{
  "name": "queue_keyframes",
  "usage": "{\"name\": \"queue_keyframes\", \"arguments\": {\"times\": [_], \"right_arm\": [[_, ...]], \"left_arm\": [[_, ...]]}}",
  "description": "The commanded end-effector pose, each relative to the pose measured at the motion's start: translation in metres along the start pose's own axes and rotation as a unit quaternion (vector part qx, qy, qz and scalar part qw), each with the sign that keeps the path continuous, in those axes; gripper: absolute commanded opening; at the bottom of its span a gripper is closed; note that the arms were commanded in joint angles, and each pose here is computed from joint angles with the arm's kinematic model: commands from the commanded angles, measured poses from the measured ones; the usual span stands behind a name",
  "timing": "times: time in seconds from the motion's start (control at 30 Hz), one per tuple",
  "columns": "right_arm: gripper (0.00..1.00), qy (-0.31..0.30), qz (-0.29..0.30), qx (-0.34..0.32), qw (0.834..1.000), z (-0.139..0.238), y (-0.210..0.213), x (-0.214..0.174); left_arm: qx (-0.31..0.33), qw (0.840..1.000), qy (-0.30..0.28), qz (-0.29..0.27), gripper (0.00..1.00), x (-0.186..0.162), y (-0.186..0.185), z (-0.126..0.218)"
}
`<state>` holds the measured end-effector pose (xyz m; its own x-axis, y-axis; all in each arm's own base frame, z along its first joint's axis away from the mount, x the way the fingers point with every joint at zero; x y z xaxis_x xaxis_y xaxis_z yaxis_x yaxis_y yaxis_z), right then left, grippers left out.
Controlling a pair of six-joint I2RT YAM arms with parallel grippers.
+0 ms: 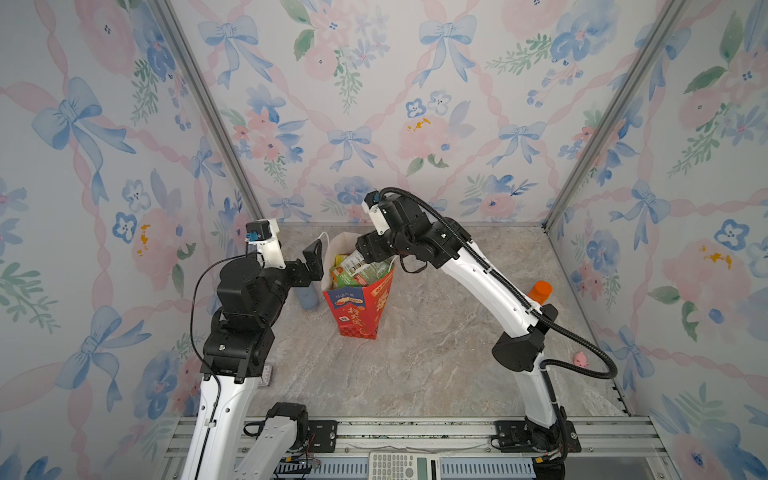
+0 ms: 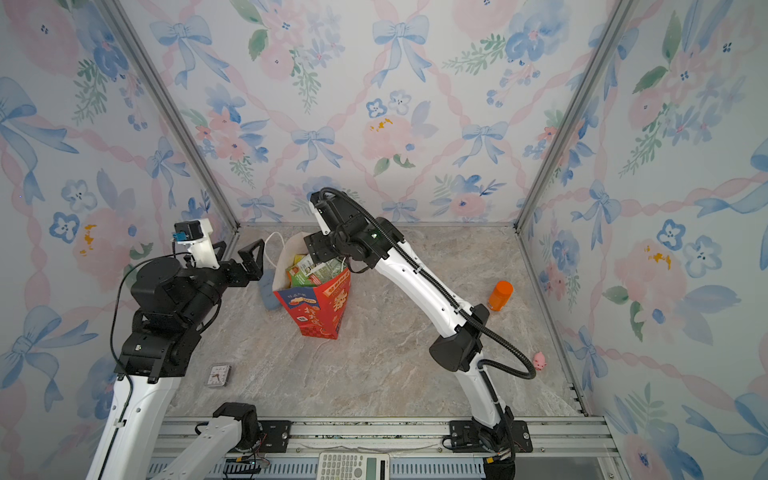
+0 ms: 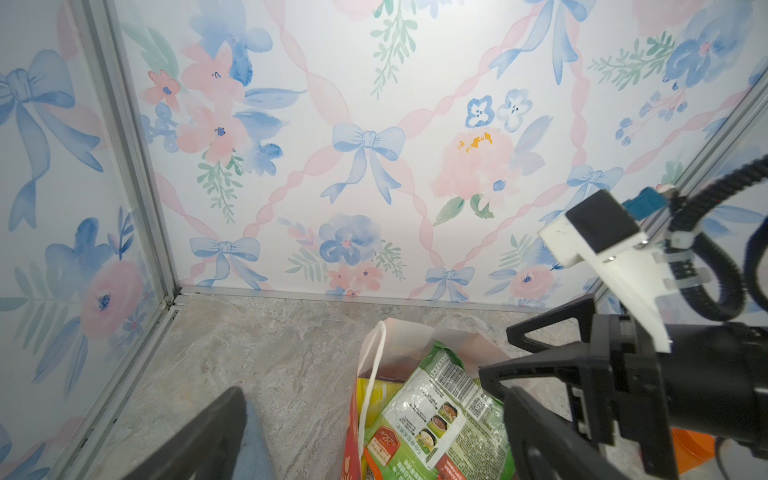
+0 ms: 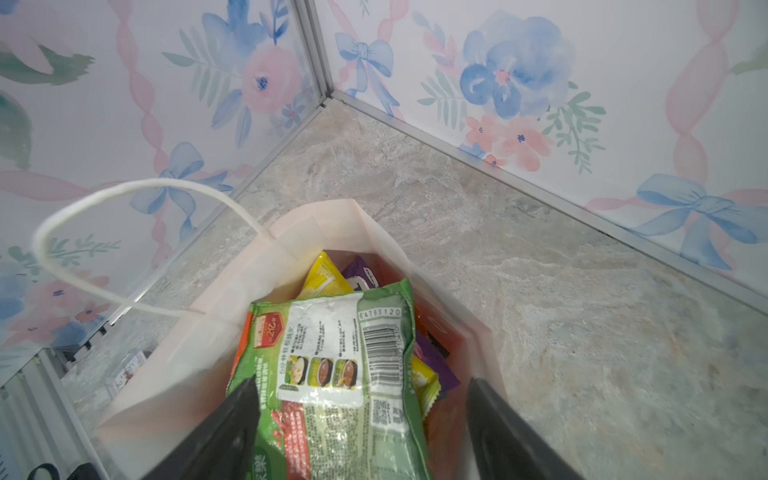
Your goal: Place the snacks into the paper bag
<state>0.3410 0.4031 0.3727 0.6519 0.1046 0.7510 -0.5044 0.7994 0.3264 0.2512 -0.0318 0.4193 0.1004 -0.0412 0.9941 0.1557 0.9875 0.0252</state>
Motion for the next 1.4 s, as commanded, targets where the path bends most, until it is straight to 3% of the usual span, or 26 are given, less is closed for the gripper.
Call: {"name": "queue_keyframes", "arguments": {"times": [0.0,0.13,0.53,1.07,1.23,1.37], "right_arm": [[0.88,-0.056,-0.009,0.078,0.995,0.043,0.021,0.029],[1.0,-0.062,-0.012,0.123,0.99,0.046,0.029,0.03],[0.96,-0.044,-0.084,0.198,0.976,0.015,0.014,0.035],[0.96,-0.069,-0.088,0.286,0.952,0.002,0.026,0.048],[0.96,-0.111,-0.063,0.282,0.951,0.021,0.021,0.07],[0.97,-0.163,-0.029,0.224,0.96,0.05,-0.003,0.085]], "left_arm": [[0.016,1.0,-0.009,-0.001,0.98,0.0,0.005,0.0],[0.023,1.0,-0.012,-0.001,0.98,0.0,0.007,0.002],[0.042,0.999,-0.021,-0.001,0.98,-0.001,0.012,0.008],[0.053,0.998,-0.021,0.002,0.98,-0.007,0.015,0.008],[0.068,0.998,-0.019,-0.001,0.98,-0.015,0.019,0.004],[0.089,0.996,-0.021,-0.002,0.98,-0.023,0.026,-0.003]]}}
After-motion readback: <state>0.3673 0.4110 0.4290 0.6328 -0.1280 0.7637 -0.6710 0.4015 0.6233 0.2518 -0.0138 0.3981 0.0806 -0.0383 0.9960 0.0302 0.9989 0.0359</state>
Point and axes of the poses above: each gripper's point midway between its finger pads, its own z axis back along the fingers, its own y axis along the line the jaws close on, x = y × z, the point moved 4 cm from there along z, back along the fingers, and after that the axes turned 14 degrees about -z, right-handed, at the moved point
